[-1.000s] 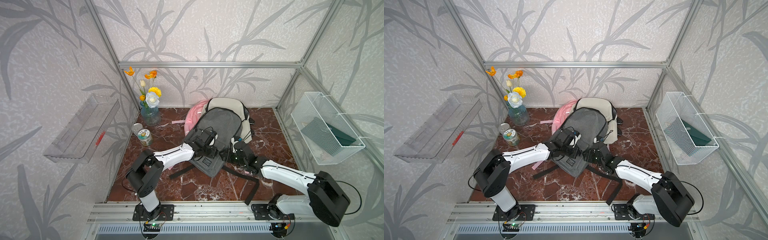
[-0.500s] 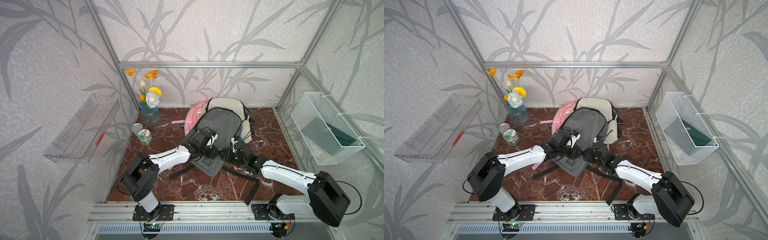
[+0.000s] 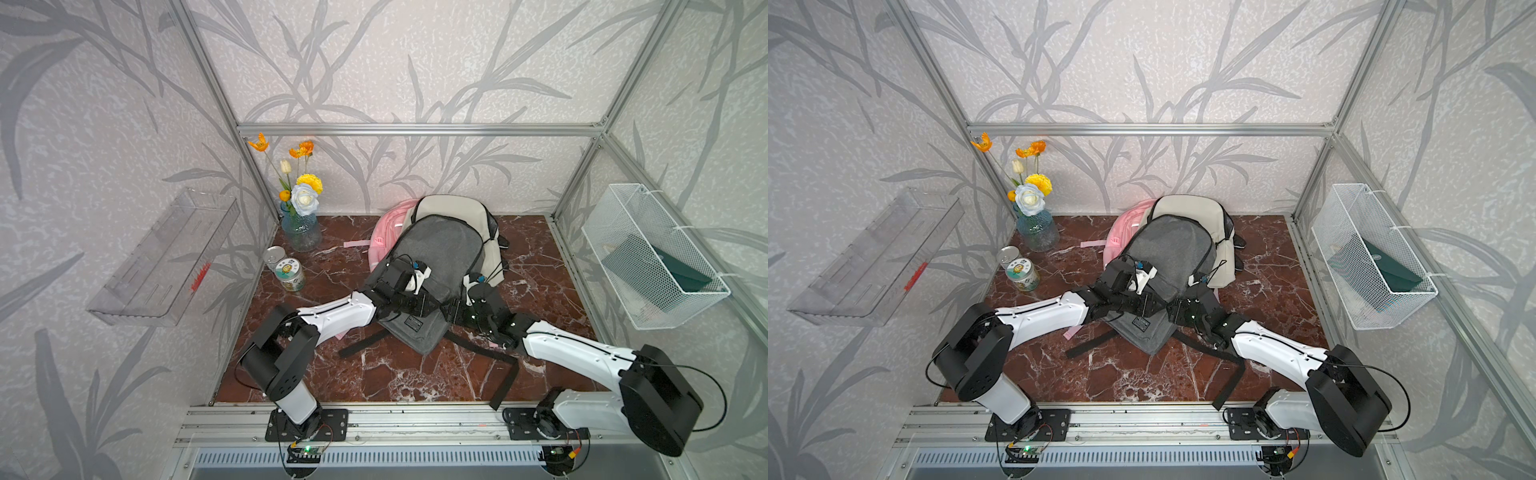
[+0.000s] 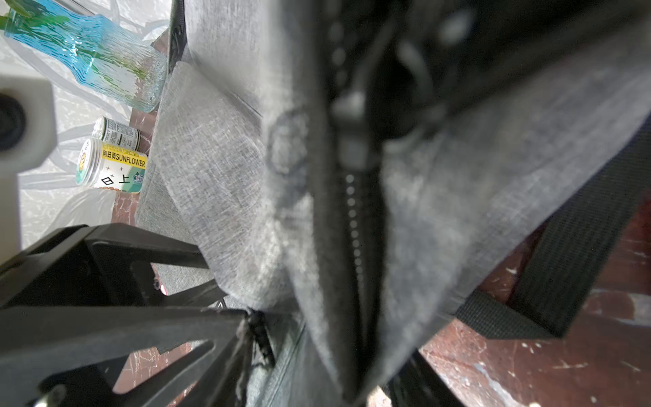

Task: Zip up the backpack
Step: Adjust the backpack at the center of the board.

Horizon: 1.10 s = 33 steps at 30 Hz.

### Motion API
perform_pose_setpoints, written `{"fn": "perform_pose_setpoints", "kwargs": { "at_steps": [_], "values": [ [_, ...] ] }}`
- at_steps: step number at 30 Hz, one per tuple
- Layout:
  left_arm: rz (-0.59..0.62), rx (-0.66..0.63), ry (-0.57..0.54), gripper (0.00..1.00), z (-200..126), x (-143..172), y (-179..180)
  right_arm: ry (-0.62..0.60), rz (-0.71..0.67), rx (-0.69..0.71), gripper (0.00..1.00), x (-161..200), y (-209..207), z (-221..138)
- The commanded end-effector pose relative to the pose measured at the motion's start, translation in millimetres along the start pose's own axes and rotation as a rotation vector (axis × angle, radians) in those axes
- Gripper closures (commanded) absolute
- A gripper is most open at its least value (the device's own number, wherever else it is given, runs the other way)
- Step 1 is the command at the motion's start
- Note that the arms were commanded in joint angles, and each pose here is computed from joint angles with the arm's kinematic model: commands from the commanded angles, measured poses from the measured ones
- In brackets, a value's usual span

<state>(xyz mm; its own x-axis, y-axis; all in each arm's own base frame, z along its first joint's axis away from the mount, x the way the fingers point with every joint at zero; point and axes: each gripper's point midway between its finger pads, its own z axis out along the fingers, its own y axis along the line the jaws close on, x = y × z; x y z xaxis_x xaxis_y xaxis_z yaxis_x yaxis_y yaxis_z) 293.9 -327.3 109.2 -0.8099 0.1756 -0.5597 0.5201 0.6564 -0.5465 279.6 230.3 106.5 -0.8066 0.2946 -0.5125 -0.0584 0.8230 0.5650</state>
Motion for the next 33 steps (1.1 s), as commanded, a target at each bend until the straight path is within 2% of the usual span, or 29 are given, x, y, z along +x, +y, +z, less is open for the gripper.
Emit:
{"fn": "perform_pose_setpoints", "kwargs": {
  "at_steps": [1,5,10,16,24,33],
  "values": [
    [-0.009,0.045,-0.047,0.55,-10,-6,-8,-0.043,-0.02,-0.01,0.4,-10,7,-9],
    [-0.046,0.057,-0.066,0.5,-12,-8,-3,-0.046,-0.031,-0.018,0.37,-12,9,-13],
    [-0.06,0.085,-0.058,0.53,-5,-10,-5,-0.041,-0.034,0.002,0.36,-12,7,-12],
    [-0.036,-0.043,-0.01,0.57,5,-7,19,-0.043,-0.029,-0.005,0.36,-12,7,-13],
    [0.089,-0.123,0.107,0.6,21,10,20,-0.033,-0.037,0.011,0.36,-11,6,-8],
    [0.166,-0.342,0.168,0.63,26,28,51,-0.033,-0.031,0.014,0.37,-10,4,-4]
  ]
}}
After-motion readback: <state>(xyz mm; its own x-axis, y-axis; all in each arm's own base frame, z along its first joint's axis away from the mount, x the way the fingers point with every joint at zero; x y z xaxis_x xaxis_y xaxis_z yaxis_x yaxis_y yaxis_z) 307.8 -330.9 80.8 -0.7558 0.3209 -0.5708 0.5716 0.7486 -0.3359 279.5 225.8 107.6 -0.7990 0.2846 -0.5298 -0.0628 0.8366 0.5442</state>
